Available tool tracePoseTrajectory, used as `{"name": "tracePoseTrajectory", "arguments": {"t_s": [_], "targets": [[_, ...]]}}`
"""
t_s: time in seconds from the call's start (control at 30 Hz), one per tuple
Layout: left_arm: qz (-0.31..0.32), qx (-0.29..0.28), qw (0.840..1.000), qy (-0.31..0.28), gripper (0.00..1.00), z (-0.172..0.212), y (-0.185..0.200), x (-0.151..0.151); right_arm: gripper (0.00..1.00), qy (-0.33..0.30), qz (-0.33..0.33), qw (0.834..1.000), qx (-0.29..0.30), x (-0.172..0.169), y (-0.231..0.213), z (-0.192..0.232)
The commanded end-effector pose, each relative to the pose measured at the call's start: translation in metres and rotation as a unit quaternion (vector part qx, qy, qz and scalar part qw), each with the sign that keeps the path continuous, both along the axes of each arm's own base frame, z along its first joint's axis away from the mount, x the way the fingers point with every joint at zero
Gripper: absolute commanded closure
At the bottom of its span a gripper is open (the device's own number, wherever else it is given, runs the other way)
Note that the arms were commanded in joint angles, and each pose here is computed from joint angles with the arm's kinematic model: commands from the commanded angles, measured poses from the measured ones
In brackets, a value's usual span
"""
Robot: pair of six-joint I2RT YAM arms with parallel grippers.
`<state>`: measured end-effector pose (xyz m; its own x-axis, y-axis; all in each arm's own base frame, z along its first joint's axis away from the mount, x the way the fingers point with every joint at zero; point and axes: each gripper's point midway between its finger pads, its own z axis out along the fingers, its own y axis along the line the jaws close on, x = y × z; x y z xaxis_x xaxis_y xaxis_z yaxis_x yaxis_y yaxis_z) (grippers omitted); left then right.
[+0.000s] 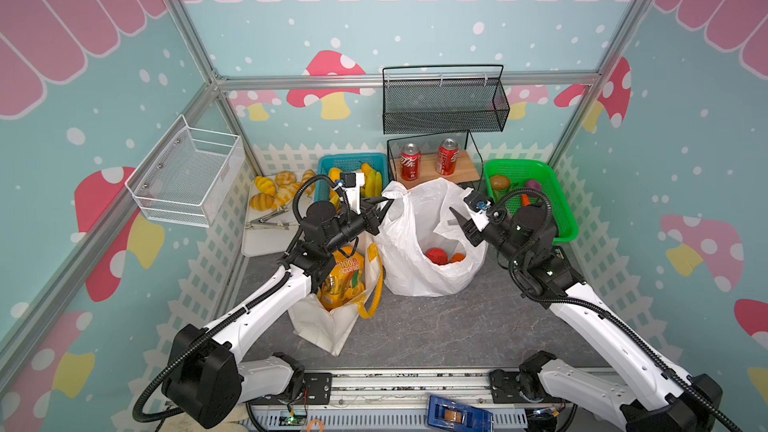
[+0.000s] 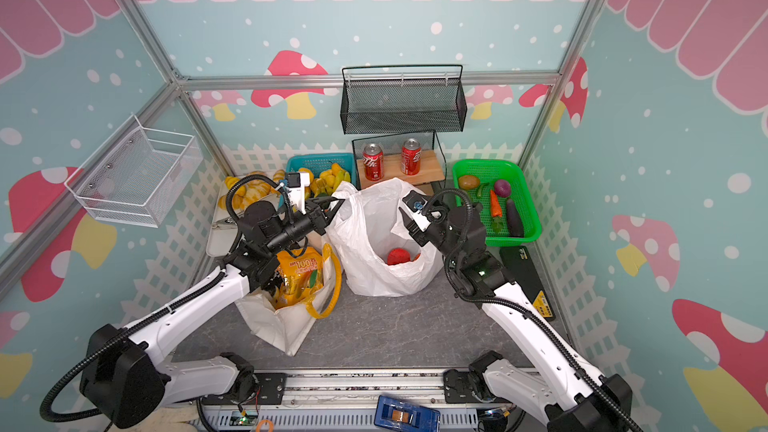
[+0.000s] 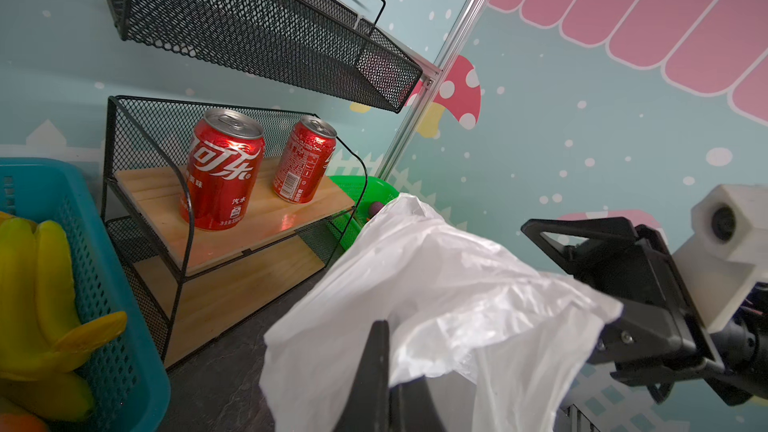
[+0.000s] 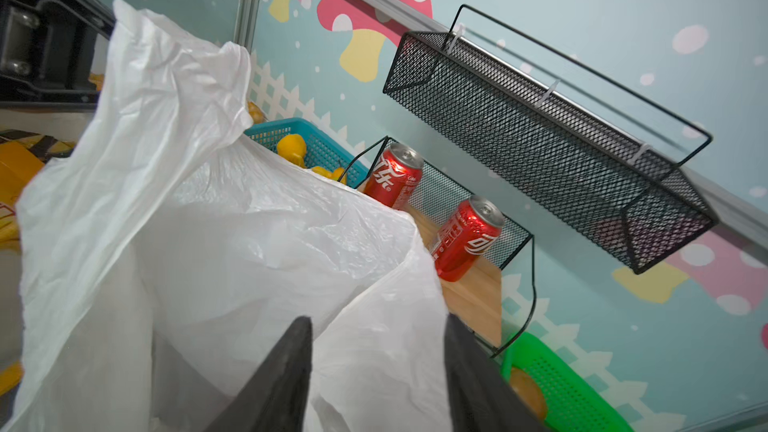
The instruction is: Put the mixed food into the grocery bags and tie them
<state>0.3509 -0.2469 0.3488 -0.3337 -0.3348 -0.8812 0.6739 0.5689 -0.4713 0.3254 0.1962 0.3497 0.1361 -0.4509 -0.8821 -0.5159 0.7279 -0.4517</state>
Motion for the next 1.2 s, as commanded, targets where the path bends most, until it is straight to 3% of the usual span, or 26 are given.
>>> {"name": "tracePoseTrajectory", "arguments": {"t_s": [0.0,0.17,0.27,0.67,0.7,0.9,0.97,1.17], "targets": [[-0.006,-0.014,1.0,-0.008,1.0,0.008,0.001,-0.002,0.18,0.002,-0.07,0.994,-0.082,0.013,-0.012,-0.012],[-0.009,-0.012,1.0,-0.005,1.0,0.008,0.0,-0.004,0.16,0.02,-0.17,0.967,-0.19,0.03,-0.049,-0.025],[-0.006,-0.009,1.0,-0.007,1.0,0.007,0.001,-0.004,0.14,0.036,-0.2,0.953,-0.224,0.034,-0.061,-0.034],[0.0,-0.008,1.0,-0.003,1.0,0.007,0.004,-0.005,0.18,0.142,-0.136,0.973,-0.118,0.042,-0.055,-0.066],[0.003,-0.008,1.0,-0.003,1.0,0.007,0.005,-0.004,0.23,0.152,-0.131,0.974,-0.104,0.043,-0.056,-0.068],[0.051,0.007,0.998,0.037,1.0,-0.01,0.016,0.007,0.81,0.181,-0.062,0.981,0.025,0.037,-0.046,-0.05],[0.082,0.023,0.995,0.058,0.91,-0.018,0.025,0.012,0.97,0.185,-0.021,0.979,0.081,0.029,-0.037,-0.038],[0.188,0.086,0.974,0.096,0.5,-0.023,0.065,0.016,1.0,0.204,0.039,0.956,0.206,0.015,-0.037,-0.013]]}}
